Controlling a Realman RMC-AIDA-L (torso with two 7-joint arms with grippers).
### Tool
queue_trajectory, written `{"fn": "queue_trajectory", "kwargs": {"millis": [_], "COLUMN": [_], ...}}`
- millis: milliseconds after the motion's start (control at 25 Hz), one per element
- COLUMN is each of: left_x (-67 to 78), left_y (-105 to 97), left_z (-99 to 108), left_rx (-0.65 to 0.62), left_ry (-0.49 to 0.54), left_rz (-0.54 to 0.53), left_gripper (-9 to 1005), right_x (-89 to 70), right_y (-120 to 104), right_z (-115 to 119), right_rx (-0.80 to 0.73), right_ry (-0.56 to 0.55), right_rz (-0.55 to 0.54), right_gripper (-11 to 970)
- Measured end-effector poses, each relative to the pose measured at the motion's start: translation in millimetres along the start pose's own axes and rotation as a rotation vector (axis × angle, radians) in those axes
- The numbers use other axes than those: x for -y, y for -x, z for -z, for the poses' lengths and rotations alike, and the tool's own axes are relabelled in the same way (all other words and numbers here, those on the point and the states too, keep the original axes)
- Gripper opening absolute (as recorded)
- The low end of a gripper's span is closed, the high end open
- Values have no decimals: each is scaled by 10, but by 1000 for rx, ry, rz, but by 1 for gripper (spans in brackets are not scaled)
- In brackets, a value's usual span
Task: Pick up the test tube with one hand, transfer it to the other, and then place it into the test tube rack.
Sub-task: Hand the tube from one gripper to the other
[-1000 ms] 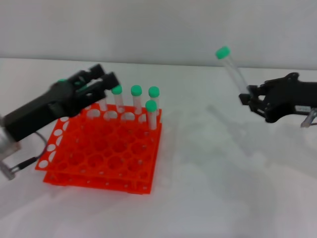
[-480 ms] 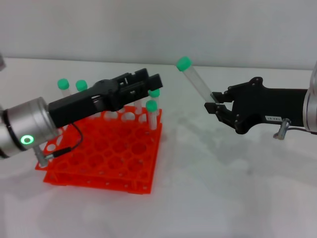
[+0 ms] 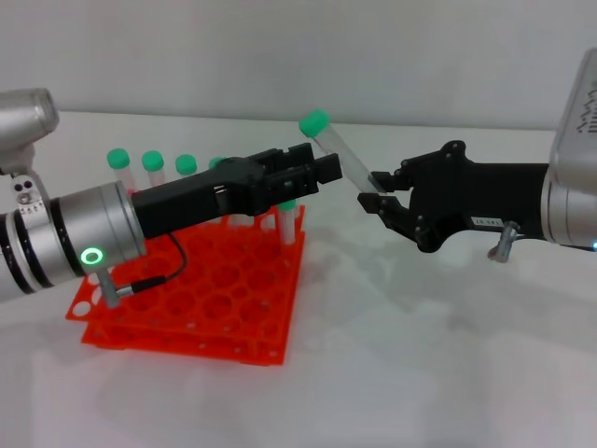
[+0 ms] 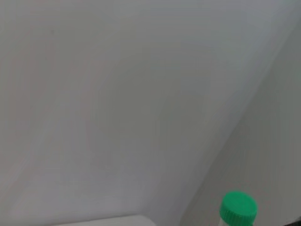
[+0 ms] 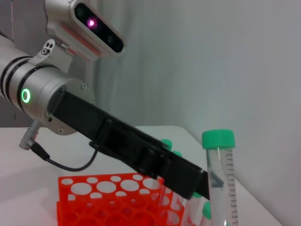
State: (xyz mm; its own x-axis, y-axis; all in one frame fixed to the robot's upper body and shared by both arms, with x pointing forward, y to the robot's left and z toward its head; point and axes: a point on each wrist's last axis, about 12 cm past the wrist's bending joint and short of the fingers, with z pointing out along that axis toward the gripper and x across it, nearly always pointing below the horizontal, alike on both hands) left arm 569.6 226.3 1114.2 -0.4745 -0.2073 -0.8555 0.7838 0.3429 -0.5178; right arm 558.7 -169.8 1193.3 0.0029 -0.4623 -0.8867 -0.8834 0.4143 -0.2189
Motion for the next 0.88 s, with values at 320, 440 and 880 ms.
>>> {"fn": "queue_trajectory", "kwargs": {"millis": [320, 440, 880], "left_x": [11, 15, 11], "left_y": [19, 15, 9], "left_z": [-60, -67, -55], "left_rx": [-16, -17, -15], "left_ry": [-14, -15, -12], "left_rz": [-29, -41, -58], "left_gripper": [707, 699, 509], "right_x": [-9, -10, -15], "right_y": [-9, -15, -28], "right_z": [-44, -50, -66], "right_rx": [-4, -7, -15], "right_ry": [-4, -5, -11], "right_rz": [13, 18, 29], "right_gripper": [182, 182, 182]}}
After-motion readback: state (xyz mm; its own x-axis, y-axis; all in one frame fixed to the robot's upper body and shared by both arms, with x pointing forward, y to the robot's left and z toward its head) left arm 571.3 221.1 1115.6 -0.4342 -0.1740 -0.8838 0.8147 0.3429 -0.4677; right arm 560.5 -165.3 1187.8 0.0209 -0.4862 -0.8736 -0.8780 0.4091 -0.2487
